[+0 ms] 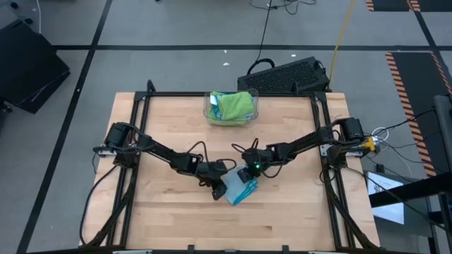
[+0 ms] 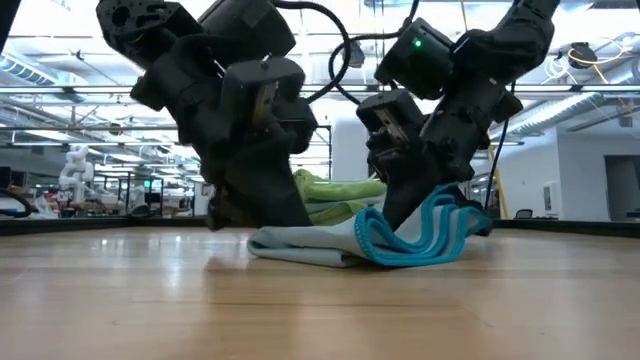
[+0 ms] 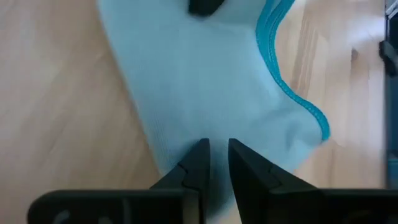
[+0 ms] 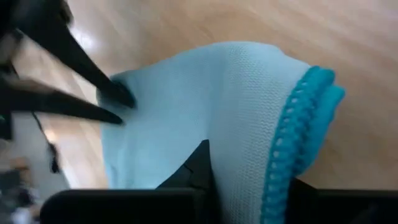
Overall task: Fold microfiber towels
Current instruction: Put the blue folded microfiber cloth into the transparent bin
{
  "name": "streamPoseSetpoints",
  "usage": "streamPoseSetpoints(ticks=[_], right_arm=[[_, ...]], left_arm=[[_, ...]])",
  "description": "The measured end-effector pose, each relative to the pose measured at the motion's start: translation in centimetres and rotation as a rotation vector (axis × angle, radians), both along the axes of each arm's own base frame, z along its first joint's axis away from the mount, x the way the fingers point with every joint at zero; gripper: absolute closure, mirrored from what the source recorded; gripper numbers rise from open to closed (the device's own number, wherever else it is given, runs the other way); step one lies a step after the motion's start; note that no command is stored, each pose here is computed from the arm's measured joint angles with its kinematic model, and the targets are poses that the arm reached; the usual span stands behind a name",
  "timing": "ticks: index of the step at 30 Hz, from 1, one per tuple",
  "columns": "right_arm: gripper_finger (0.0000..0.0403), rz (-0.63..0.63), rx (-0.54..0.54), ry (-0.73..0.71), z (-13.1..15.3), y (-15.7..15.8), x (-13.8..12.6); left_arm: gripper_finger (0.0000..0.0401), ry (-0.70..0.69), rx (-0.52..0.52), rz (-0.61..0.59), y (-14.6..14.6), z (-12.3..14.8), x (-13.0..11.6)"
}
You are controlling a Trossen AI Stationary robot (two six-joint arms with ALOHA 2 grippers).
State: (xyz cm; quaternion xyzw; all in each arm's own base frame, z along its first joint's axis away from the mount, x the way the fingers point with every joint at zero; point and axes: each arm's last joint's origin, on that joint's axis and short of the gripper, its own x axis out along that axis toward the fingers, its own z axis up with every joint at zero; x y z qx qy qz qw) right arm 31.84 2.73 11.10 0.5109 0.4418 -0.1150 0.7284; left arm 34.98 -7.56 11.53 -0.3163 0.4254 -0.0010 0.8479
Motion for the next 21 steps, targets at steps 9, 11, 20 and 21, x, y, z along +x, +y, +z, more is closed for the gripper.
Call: streamPoseSetpoints(ticks=[9, 11, 20, 21], right_arm=[[0.0375, 0.112, -0.182, -0.133, 4.7, 0.3, -1.4], [0.0375, 0.11, -0.205, -0.147, 5.7, 0.2, -1.8], [0.0375, 0.019, -0.294, -0.243, 10.4, -1.2, -4.2], [0.0375, 0.011, -0.295, -0.248, 10.9, -1.4, -4.5]], left_arm=[[0.025, -0.215, 0.049, 0.136, 1.0, 8.9, -2.0], [0.0212, -0.269, 0.127, 0.212, 1.5, 10.5, -2.7], [0.0101, -0.306, 0.242, 0.3, 4.0, 12.2, -3.3], [0.01, -0.305, 0.232, 0.301, 4.2, 12.2, -3.2]])
